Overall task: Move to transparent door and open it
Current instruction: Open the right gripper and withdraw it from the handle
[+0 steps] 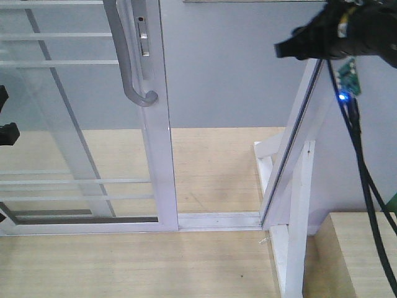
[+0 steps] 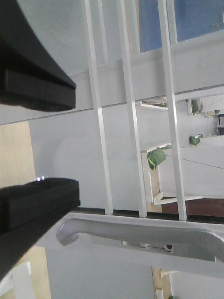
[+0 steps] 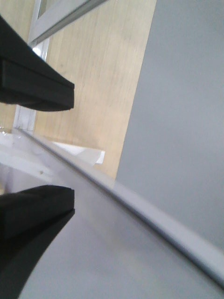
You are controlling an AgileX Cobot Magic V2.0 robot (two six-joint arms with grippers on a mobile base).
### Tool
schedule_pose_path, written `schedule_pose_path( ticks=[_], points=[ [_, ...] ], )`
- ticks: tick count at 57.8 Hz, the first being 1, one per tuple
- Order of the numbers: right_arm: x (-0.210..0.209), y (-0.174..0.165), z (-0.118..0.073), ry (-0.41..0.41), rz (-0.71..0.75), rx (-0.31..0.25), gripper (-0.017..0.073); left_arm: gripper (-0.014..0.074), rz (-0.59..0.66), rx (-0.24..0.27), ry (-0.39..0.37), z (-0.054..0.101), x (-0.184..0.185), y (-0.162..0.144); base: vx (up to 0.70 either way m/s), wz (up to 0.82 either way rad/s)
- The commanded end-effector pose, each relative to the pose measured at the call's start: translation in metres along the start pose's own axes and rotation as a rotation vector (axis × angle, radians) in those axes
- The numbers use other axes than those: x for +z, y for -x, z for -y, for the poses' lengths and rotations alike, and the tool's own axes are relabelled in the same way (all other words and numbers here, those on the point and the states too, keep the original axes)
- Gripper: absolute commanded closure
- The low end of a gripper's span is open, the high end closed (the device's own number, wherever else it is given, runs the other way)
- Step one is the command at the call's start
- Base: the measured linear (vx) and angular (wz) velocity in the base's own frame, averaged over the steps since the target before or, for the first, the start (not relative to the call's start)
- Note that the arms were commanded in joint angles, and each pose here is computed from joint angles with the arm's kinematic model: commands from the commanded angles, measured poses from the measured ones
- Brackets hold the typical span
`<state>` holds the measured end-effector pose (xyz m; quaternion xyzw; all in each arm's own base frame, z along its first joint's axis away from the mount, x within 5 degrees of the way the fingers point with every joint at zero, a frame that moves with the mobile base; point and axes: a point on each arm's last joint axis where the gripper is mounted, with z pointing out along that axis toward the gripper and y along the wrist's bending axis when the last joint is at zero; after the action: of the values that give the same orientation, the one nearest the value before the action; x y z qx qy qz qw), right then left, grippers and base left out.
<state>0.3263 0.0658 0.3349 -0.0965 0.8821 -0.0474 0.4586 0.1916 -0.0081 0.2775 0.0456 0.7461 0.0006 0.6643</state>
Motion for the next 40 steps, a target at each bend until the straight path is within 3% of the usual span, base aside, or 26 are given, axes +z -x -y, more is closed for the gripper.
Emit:
schedule_pose_path(
  ticks=[1,15,26,40],
  points=[
    [-0.036,-0.005,0.026,-0.045,0.125,0.007,0.0117,0.0132,0.118,-0.009,-0.006,0.001,0.000,0.020,0.00,0.00],
    [-0.091,-0.048,0.050,-0.126,0.181,0.051,0.0117,0.0132,0.083,0.022,-0.050,0.008,0.007,0.017,0.00,0.00],
    [-0.110,-0.065,0.050,-0.145,0.201,0.040,0.0117,0.0132,0.072,0.031,-0.150,0.030,0.038,0.025,0.00,0.00],
    [-0.112,-0.071,0.051,-0.150,0.177,0.068,0.0117,0.0120,0.065,0.038,-0.234,0.059,0.092,0.035,0.00,0.00]
  ],
)
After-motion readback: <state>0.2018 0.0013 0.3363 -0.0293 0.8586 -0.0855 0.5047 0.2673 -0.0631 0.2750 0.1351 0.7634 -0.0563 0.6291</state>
